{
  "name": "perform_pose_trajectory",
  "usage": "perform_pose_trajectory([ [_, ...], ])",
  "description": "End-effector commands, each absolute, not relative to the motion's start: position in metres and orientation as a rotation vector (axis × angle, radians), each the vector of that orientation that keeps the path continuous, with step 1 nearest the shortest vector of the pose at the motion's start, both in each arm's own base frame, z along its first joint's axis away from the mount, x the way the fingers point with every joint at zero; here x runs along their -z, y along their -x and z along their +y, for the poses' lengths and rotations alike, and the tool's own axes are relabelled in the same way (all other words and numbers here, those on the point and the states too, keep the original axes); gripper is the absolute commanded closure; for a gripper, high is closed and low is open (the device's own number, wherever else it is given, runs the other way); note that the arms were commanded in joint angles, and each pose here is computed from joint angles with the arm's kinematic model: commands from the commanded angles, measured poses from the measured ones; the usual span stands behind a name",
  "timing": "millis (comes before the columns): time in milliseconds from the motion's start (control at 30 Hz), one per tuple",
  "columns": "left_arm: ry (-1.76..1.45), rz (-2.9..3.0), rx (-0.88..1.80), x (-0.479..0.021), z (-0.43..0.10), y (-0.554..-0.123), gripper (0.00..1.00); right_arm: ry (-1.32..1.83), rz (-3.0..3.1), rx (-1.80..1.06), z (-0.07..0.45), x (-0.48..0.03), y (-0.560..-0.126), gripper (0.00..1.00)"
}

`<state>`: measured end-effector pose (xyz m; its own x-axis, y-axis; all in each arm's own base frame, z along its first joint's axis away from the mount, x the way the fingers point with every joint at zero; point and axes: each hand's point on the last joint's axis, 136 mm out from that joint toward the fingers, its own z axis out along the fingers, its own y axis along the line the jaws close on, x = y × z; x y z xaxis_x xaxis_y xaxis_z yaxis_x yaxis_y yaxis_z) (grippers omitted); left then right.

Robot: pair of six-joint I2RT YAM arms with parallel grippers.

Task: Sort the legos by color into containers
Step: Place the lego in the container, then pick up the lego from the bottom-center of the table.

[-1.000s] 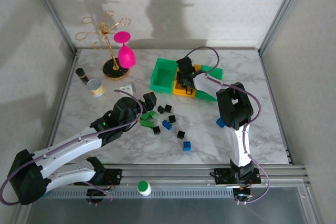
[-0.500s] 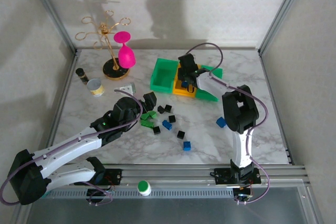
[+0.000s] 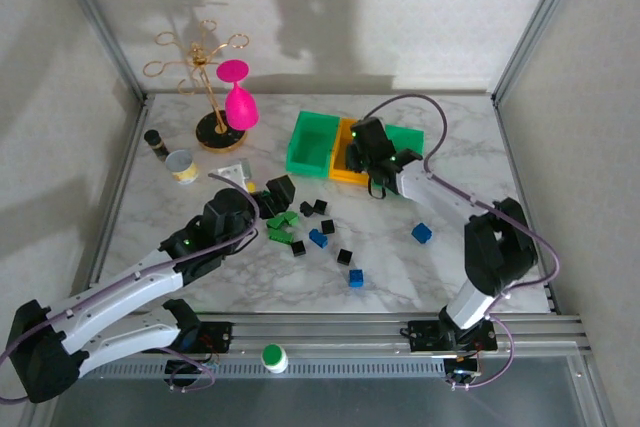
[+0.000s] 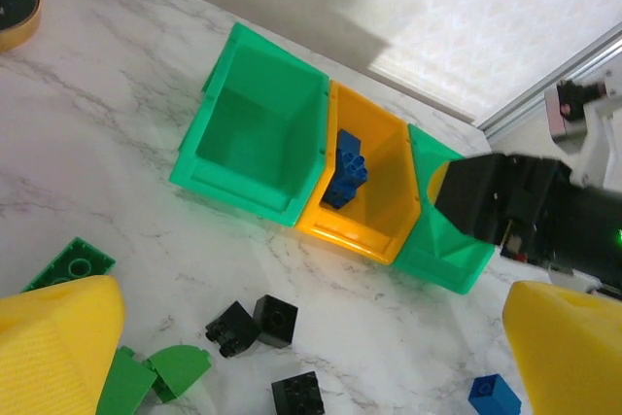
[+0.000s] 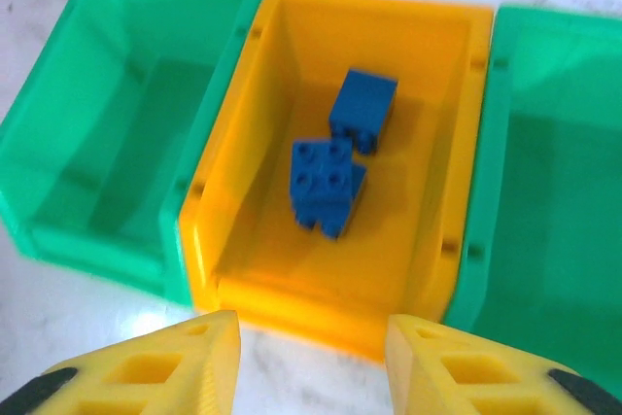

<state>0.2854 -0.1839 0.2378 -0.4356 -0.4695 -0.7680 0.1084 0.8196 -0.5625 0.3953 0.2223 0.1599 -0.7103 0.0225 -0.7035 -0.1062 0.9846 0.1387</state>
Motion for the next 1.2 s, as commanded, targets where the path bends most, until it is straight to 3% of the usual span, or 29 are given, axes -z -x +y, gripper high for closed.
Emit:
perform_pose_trajectory([
  [0,0.257,1.976,0.710,-0.223,-0.189,-0.271,0.00,0.054,2.415,-0.211,0.218,-0.153,-0.357,0.54],
  [633,0.144,2.090,0.762,-0.201,-0.195,-0.223,0.00,0.061,2.645,-0.230,0.213,-0.096,-0.196,0.28],
  [933,0.115,2.169,0.712,-0.182,-0.188,-0.213,0.00,0.110,2.698,-0.219,0.214,-0.075,-0.155,0.27],
  [1167,0.135,2.153,0.701,-0.185,-0.184,-0.215,0.00,0.178,2.725,-0.170,0.219,-0.054,-0.134,0.34],
])
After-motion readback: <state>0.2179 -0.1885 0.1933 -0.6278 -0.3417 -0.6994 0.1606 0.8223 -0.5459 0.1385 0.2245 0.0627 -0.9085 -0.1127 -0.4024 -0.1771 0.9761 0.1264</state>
